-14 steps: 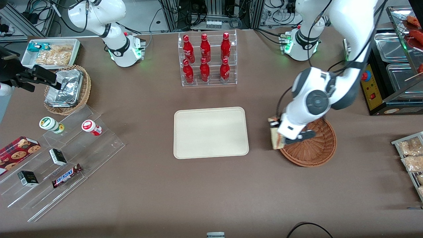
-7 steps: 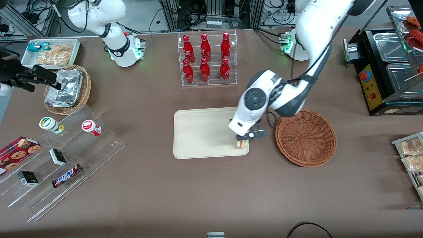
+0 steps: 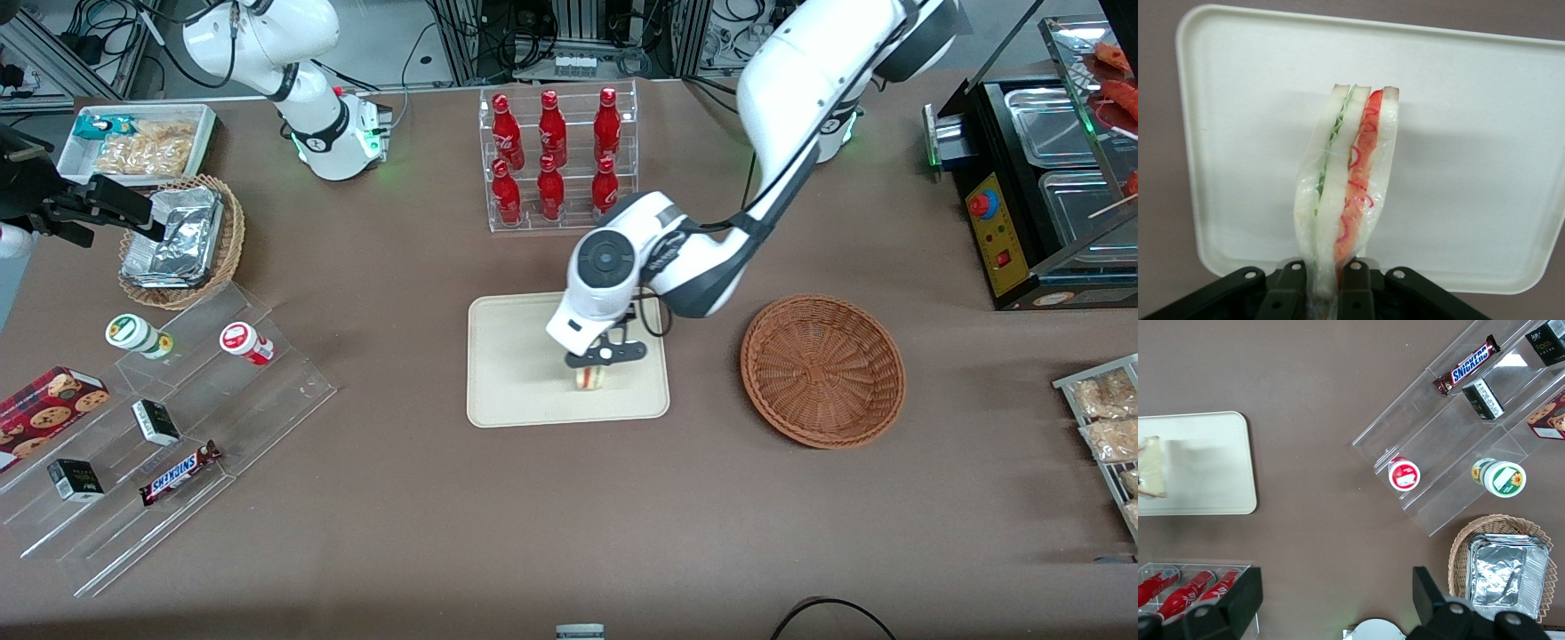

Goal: Place sandwich from basket to tray
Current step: 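Lower the sandwich onto the cream tray and open the left gripper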

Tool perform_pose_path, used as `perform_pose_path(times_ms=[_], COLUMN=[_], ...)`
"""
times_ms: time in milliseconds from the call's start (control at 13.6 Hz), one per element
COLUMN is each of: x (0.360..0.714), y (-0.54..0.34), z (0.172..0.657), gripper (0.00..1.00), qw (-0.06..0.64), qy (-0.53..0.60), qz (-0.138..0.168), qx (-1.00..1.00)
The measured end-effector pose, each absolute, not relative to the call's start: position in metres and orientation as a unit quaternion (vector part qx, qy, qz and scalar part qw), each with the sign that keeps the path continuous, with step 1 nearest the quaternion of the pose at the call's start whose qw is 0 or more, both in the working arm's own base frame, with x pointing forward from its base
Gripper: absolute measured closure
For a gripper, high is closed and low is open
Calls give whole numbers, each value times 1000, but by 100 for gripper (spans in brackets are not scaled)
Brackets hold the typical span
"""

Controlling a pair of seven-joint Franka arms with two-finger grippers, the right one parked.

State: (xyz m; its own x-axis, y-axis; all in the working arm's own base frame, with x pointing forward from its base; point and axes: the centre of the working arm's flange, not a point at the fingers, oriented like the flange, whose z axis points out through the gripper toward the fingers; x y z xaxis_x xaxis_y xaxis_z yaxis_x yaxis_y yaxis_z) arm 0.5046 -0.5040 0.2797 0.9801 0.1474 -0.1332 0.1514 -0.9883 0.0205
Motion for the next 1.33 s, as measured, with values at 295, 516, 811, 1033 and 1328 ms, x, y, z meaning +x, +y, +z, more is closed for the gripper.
perform_pose_path(times_ms=[295,516,811,1033,1328], x=[496,495,498,506,520], y=[-537,-543,-542,-542,-516], z=[257,245,244,270,362], gripper=[85,84,62,31,0], qw=[-1,-4,-5,1,-14], qy=[107,113,116,122,138], qz=[-44,-48,-49,-39,-16], qx=[993,992,992,992,990])
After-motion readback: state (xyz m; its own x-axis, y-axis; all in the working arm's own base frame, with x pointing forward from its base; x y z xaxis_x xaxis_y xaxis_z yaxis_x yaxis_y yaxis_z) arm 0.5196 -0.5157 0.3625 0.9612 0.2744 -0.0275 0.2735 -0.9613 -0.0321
